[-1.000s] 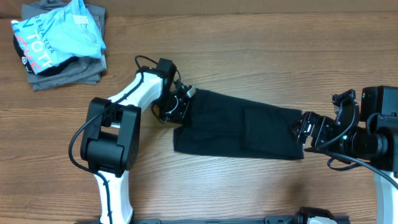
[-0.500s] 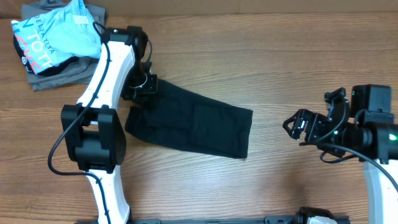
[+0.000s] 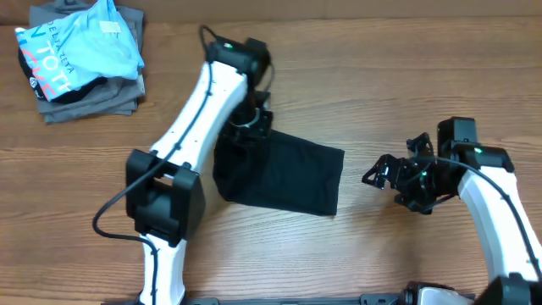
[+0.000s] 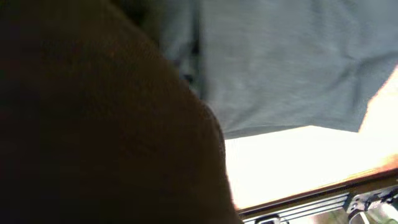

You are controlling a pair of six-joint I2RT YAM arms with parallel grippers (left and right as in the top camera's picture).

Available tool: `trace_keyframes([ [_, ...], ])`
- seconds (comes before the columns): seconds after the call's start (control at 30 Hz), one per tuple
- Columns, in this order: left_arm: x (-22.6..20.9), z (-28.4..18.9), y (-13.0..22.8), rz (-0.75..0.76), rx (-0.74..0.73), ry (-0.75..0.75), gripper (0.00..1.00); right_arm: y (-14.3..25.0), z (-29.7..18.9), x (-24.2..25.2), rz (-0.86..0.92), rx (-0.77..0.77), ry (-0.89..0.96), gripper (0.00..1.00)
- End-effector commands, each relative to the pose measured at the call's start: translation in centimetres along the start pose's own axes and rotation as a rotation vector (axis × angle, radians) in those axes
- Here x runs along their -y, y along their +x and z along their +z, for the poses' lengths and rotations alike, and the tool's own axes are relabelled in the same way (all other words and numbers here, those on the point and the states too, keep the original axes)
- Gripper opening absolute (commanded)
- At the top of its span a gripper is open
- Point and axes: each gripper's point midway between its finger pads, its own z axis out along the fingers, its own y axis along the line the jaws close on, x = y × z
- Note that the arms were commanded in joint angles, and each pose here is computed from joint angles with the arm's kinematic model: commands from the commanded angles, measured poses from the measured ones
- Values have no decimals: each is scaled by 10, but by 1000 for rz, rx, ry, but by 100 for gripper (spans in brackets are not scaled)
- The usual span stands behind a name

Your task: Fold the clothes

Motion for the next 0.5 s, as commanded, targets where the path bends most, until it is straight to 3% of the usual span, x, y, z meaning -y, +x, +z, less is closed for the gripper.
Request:
trace_keyframes([
  [0.0,40,-7,7,48,33,41,4,-2,15,-3,-6,-44,-22,100],
  [0.27,85,0,10,134,66,72,4,-10,33,-5,-26,-65,-32,100],
  [0.47,95,1,10,109,74,79,4,-18,49,-14,-48,-60,-35,100],
])
